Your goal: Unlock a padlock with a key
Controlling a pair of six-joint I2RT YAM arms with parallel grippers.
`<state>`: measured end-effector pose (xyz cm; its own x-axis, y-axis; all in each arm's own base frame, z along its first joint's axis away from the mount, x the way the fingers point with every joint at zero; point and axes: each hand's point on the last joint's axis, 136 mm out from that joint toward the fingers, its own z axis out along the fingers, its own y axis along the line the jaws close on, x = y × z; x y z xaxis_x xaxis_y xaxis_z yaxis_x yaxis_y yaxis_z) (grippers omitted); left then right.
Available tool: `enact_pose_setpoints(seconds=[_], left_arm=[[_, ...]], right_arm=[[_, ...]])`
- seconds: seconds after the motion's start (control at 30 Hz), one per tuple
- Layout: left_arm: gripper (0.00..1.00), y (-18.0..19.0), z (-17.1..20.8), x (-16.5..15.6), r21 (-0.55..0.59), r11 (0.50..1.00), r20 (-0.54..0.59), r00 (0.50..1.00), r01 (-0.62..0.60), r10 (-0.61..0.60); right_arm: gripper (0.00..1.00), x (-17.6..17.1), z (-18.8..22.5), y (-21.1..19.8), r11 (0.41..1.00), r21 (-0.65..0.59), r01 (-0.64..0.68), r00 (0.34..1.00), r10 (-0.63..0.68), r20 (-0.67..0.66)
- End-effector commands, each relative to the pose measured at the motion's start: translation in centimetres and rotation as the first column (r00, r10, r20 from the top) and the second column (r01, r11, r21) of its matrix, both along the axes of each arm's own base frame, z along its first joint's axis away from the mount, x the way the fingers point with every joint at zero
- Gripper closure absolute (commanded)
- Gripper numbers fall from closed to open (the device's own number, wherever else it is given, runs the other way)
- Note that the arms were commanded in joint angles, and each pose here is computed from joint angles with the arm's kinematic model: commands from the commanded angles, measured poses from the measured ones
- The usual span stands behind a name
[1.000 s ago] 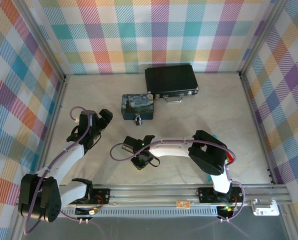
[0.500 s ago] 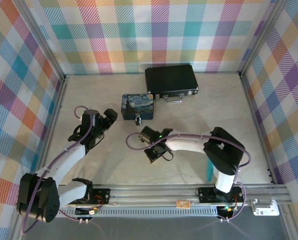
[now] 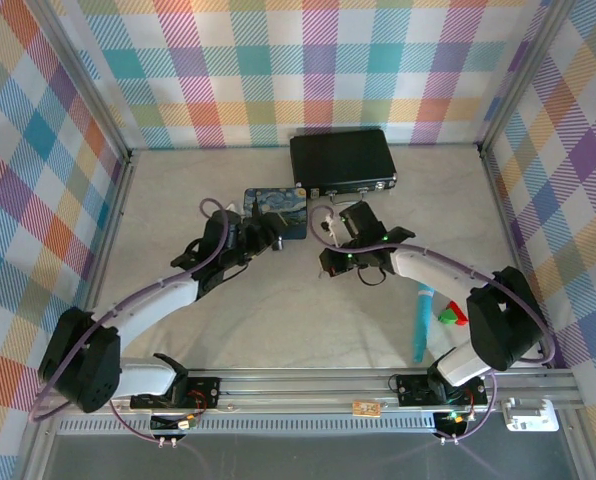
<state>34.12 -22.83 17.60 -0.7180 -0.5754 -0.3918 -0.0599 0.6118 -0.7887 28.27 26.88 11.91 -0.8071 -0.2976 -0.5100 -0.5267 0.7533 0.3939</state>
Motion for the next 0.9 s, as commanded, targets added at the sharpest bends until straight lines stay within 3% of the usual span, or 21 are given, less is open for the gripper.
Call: enact_pose_setpoints(seconds=[0.0, 0.33, 0.5, 0.6, 0.87], left_arm=[[0.05, -2.7, 1.7, 0.6, -0.096, 0.994, 0.026, 0.999, 0.051, -0.048], [0.04, -2.5, 0.7, 0.3, -0.076, 0.997, 0.002, 1.0, 0.026, -0.026], [0.04, -1.8, 0.6, 0.2, -0.042, 0.999, -0.001, 1.0, 0.002, -0.002], [0.03, -1.7, 0.5, 0.4, -0.033, 0.999, -0.001, 1.0, -0.004, 0.004], [0.03, -1.7, 0.8, 1.0, -0.015, 1.0, 0.003, 1.0, -0.017, 0.017]], right_arm=[[1.0, 0.6, 1.1, 0.3, 0.999, 0.034, -0.007, 1.0, 0.007, 0.01], [1.0, 0.3, -7.2, -2.9, 0.975, -0.199, 0.096, 0.986, -0.12, -0.116], [0.7, 0.3, -8.2, -6.6, 0.909, -0.372, 0.186, 0.969, -0.233, -0.086], [0.6, 0.0, -7.5, -7.5, 0.89, -0.406, 0.206, 0.967, -0.25, -0.057], [0.52, -0.5, -7.8, -4.7, 0.907, -0.393, 0.149, 0.979, -0.19, -0.067]])
